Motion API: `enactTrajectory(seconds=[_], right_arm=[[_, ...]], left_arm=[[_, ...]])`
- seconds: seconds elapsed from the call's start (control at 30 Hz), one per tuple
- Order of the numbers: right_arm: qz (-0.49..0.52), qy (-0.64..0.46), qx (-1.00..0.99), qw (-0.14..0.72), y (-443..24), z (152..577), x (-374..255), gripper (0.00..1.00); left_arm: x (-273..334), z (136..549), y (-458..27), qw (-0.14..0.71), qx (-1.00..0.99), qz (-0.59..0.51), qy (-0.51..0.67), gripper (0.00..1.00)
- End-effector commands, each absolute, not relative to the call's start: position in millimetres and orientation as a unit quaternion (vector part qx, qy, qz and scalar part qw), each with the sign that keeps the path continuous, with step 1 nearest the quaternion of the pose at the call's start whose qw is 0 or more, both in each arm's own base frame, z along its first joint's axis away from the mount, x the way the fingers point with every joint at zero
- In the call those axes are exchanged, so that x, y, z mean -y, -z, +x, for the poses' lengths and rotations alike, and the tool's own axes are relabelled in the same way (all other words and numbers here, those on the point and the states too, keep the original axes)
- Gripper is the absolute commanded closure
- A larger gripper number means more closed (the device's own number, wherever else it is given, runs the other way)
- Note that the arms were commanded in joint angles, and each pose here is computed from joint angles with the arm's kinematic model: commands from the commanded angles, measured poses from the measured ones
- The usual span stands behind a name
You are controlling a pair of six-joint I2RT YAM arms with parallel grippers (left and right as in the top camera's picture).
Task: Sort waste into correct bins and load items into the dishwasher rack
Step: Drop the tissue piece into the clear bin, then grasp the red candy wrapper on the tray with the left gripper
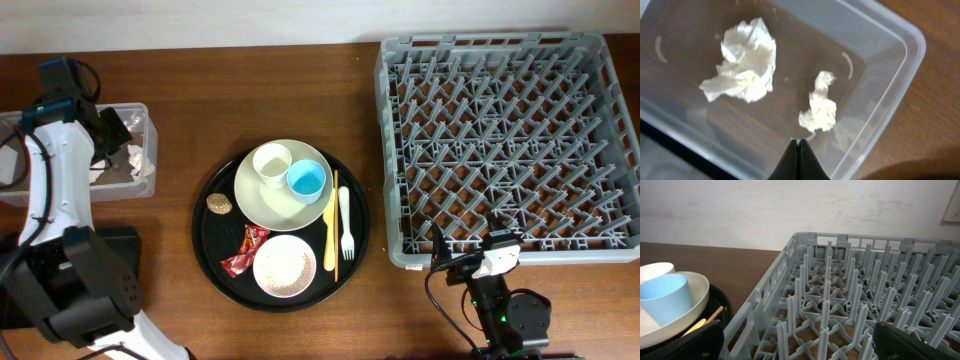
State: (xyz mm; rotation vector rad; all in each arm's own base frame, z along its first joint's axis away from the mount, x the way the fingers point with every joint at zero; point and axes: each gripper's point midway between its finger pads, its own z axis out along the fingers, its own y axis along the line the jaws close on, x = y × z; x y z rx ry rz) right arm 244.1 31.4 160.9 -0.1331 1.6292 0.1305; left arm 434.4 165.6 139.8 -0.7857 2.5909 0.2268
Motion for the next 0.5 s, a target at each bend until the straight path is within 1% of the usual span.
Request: enactTrajectory(seconds=[0.0,0.1,0.13,0.17,0.2,0.27,0.33,0.4,0.47], right_arm=[[-0.056,-0.055,-0.729,0.68,-158.1,244.2,-29.8,0.02],[-0.056,-0.055,-0.729,0.68,-158.1,244.2,-29.8,0.02],[-0.056,-0.055,-0.729,0.68,-158.1,244.2,-29.8,0.02],[-0.056,-0.055,-0.729,0.68,-158.2,244.2,-29.8,0.02],[-0.056,-0.055,-0.729,0.68,-158.1,244.2,-29.8,0.02],[-0.056,-0.055,-0.729,0.68,-158.2,244.2,-29.8,0.01],[-0.056,-0.055,-0.729,0.68,-158.1,244.2,-29.8,0.02],[-0.056,-0.055,-0.729,0.68,-158.1,244.2,-29.8,0.02],[-0.056,-0.055,-0.729,0.68,-158.1,244.2,-29.8,0.02]], left_arm=[[-171.6,437.4,-139.5,0.213,-0.934,-0.274,-0.085,1.0],[-160.1,437.9,-149.1,0.222,-0.936,-0.268,-0.055,1.0],[-142.6,435.3,-159.9,0.226,-0.939,-0.258,-0.011,1.0],[-120.3,423.8,-169.8,0.212,-0.944,-0.249,0.041,1.0],[-108.1,415.4,-175.7,0.202,-0.946,-0.246,0.067,1.0],[-86.5,385.8,-179.8,0.152,-0.952,-0.246,0.103,1.0],[-67.0,344.0,-169.5,0.059,-0.961,-0.248,0.108,1.0],[-48.2,331.8,-162.2,0.026,-0.97,-0.214,0.109,1.0],[-23.8,316.1,-144.0,-0.018,-0.978,-0.177,0.107,0.99]])
